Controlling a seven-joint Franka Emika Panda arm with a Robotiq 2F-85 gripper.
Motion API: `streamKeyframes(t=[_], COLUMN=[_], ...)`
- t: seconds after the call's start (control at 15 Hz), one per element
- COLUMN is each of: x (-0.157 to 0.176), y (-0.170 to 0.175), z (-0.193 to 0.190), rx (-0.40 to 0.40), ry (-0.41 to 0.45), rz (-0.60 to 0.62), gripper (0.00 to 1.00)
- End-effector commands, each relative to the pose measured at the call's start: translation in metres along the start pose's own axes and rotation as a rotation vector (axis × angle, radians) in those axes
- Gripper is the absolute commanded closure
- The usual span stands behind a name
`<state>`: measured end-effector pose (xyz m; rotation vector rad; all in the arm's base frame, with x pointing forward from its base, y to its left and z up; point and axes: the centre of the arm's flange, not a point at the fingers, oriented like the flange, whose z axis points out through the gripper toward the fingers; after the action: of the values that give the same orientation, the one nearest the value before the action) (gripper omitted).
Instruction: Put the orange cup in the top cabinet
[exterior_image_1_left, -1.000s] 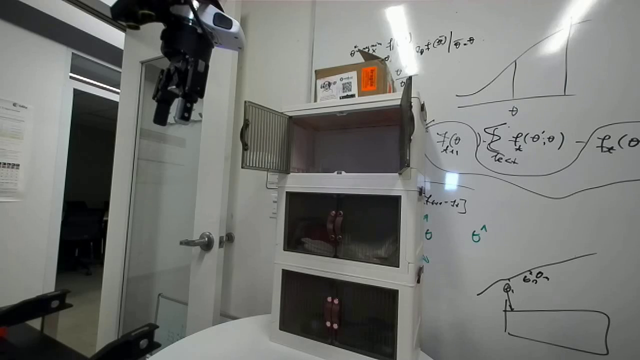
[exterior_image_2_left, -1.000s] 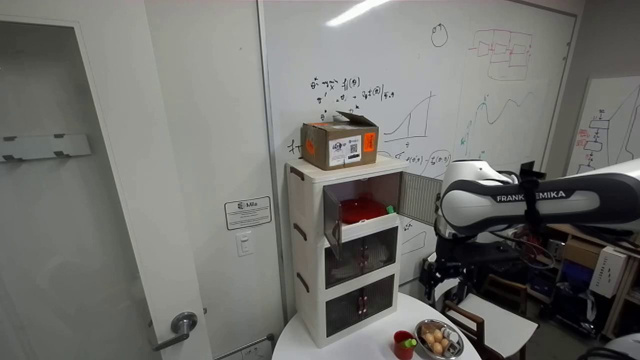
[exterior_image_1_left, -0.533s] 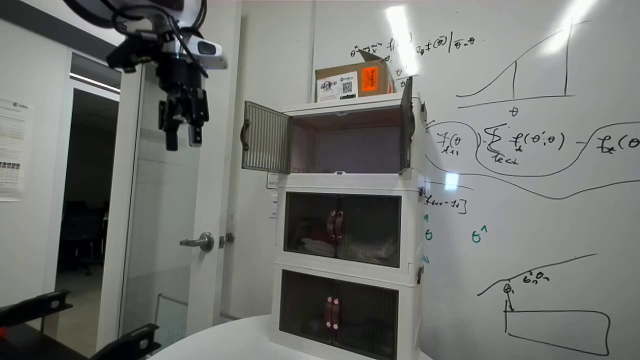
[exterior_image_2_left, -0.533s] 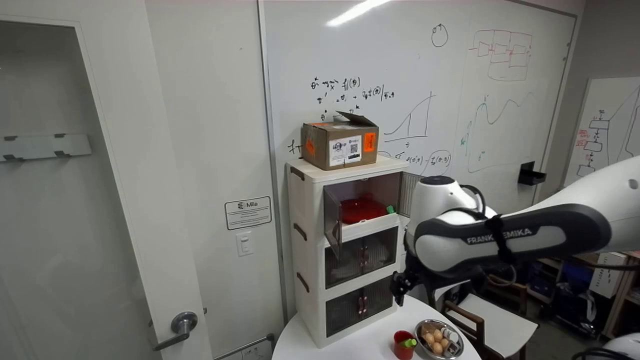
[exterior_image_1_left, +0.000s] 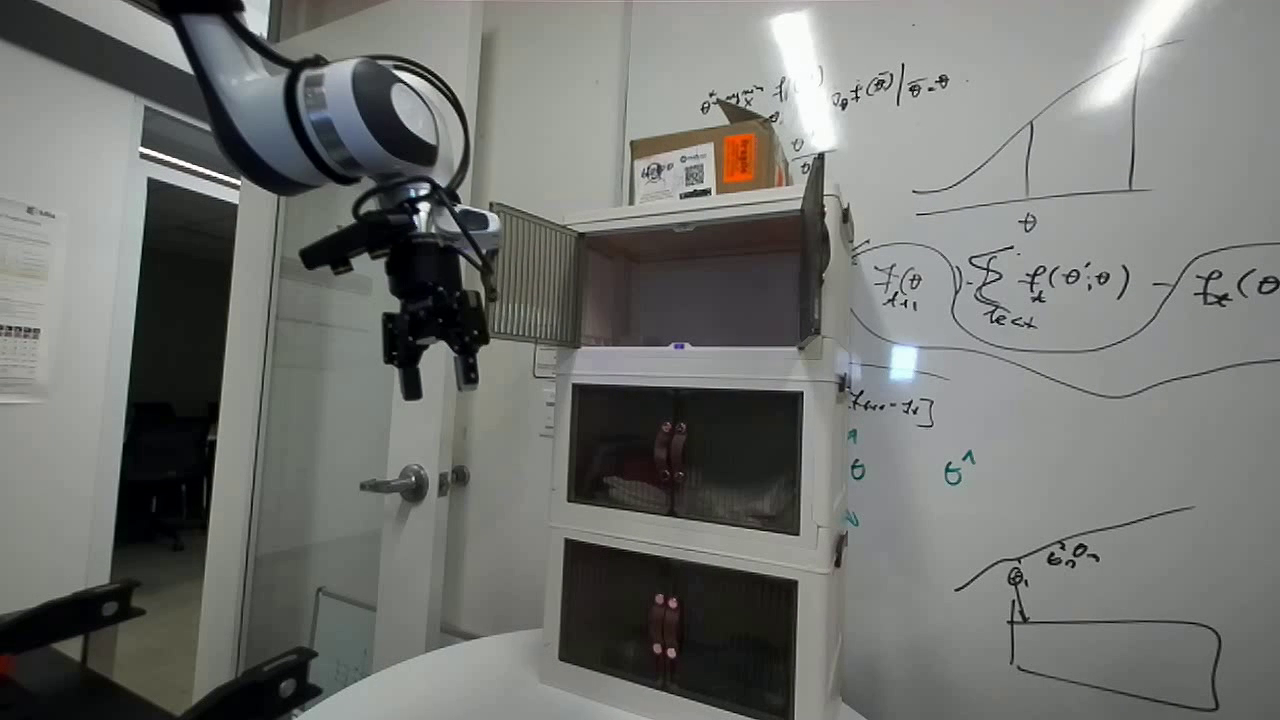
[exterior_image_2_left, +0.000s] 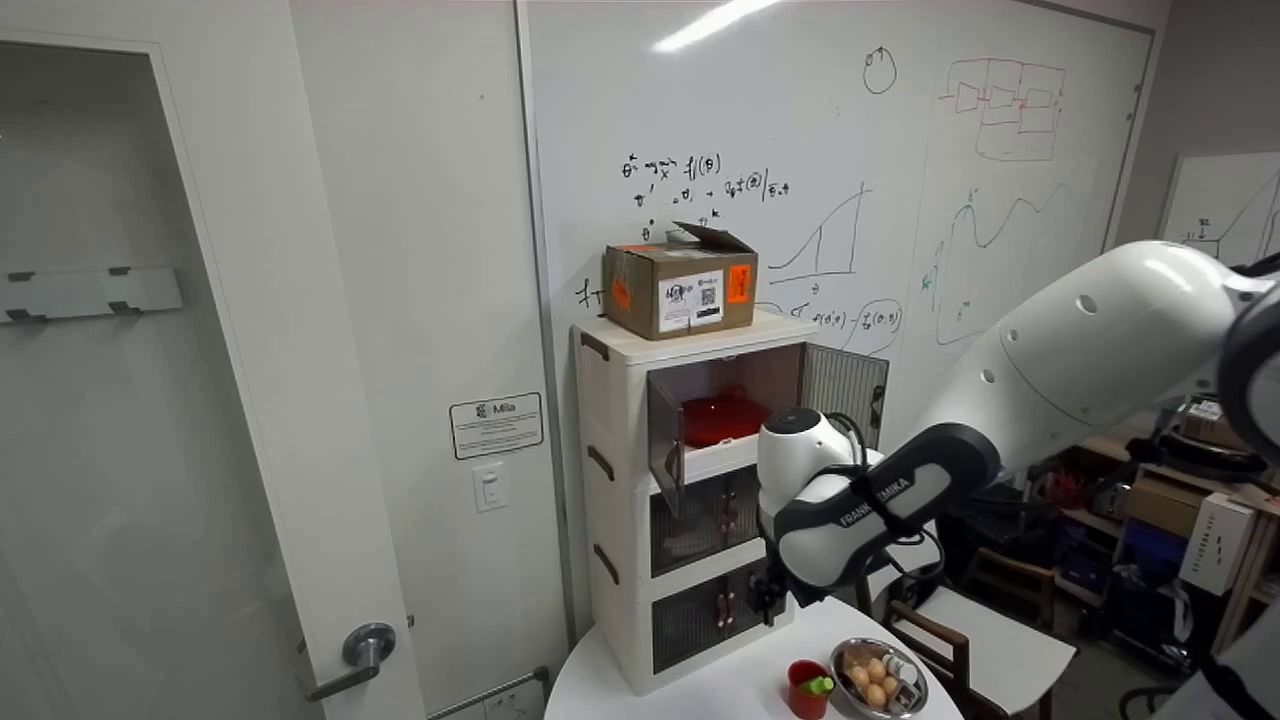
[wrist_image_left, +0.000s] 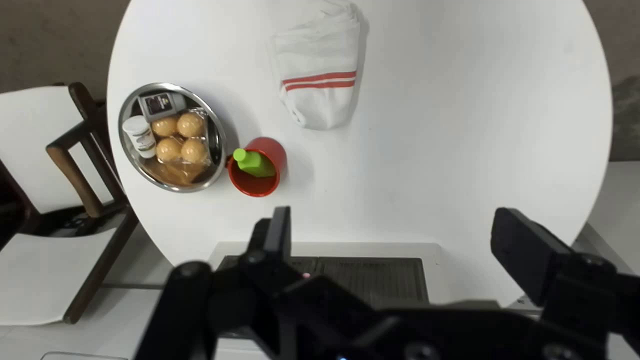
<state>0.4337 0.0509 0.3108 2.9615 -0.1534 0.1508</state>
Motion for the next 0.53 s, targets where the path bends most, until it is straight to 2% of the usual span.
streamKeyframes(t=[0.0,0.2,0.47], x=[0.008,0.024,0.028], y=[0.013,0.034,0.026], z=[0.016,0.05,0.049], rx=[-0.001,0.003,0.007], ry=[-0.031,-0.093,-0.089], rz=[0.014,0.043,0.028], gripper=[0.0,0.0,0.0])
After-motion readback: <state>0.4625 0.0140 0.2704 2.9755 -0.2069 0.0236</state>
